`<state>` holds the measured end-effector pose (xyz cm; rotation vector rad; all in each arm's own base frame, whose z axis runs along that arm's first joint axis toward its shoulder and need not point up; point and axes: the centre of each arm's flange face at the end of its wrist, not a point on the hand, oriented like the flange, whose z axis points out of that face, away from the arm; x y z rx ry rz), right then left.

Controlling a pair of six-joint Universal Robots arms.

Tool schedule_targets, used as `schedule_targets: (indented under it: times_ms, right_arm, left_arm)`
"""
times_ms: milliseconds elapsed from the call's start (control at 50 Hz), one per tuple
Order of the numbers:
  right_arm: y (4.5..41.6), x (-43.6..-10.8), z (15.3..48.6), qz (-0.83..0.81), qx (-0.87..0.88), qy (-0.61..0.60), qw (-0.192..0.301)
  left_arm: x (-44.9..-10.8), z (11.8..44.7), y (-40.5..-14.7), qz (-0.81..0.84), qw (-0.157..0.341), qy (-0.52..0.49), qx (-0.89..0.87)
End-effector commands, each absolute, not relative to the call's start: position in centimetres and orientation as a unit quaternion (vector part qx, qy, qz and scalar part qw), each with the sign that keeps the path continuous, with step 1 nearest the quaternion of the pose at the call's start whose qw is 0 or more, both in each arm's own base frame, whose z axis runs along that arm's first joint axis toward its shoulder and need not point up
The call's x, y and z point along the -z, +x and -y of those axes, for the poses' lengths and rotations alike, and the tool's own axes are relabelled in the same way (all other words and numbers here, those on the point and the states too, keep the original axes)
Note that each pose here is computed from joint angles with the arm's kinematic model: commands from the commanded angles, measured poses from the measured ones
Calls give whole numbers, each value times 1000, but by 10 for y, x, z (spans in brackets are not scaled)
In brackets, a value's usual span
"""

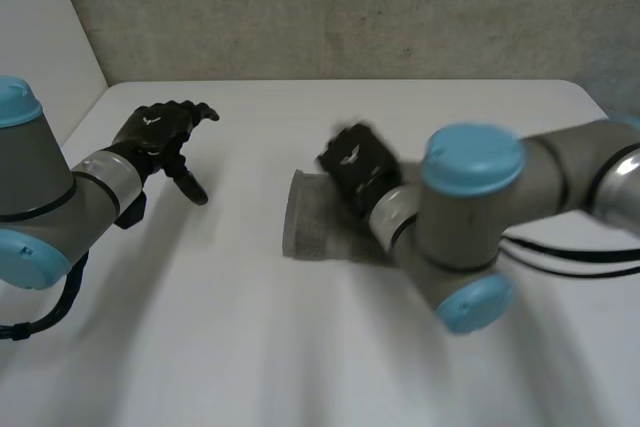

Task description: Fold the towel.

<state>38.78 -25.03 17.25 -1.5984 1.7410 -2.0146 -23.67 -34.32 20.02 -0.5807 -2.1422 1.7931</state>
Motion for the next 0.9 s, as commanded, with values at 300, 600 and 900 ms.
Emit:
schedule_targets:
  times_ms: [300, 600, 900]
  right_arm:
    - [298, -192, 279, -634, 628, -451, -32]
    - [234, -118, 290, -743, 531, -404, -52]
    - [299, -216, 295, -621, 670, -407, -17]
  left_arm:
    - [-196, 333, -250, 737, 156, -217, -621]
    - [-194, 323, -262, 732, 168, -232, -618]
    - [-205, 323, -260, 723, 166, -229, -630]
